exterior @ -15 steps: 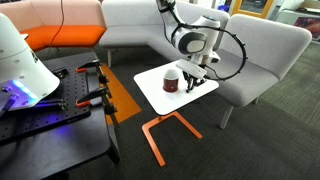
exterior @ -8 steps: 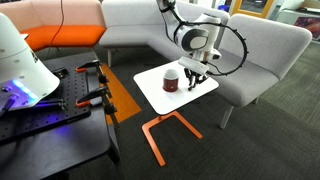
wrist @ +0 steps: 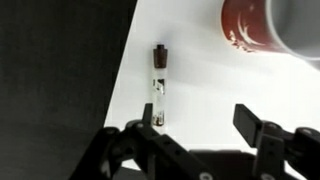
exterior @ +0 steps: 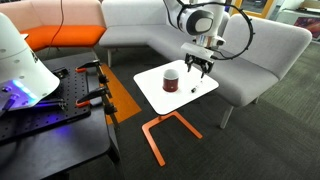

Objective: Remove the marker from the cup and put it on the table

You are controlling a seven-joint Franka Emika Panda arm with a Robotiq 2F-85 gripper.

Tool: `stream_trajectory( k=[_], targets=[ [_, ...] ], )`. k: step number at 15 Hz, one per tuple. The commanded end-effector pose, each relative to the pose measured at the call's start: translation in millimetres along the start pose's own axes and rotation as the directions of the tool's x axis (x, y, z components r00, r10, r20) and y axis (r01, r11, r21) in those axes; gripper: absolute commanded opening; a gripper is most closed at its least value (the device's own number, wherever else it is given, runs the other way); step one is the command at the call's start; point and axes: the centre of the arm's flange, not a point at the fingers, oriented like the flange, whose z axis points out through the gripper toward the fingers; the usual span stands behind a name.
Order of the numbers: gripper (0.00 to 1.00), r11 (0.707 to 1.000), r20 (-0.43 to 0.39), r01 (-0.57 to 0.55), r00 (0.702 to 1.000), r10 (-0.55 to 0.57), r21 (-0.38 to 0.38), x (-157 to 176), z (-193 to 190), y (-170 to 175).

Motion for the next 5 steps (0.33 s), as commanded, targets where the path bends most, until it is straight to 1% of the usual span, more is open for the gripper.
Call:
stream_trajectory(
  k=[1, 4, 5],
  targets=[
    [1.00, 0.999, 0.122, -0.038, 0.992, 0.033, 0.038, -11.2, -49.0, -28.9],
    [1.00, 0.999, 0.161, -0.016, 0.987, 0.009, 0.041, -13.7, -83.3, -51.7],
    [1.00, 1.000, 0.170, -0.020, 0.985, 0.016, 0.024, -14.4, -89.3, -57.2]
  ],
)
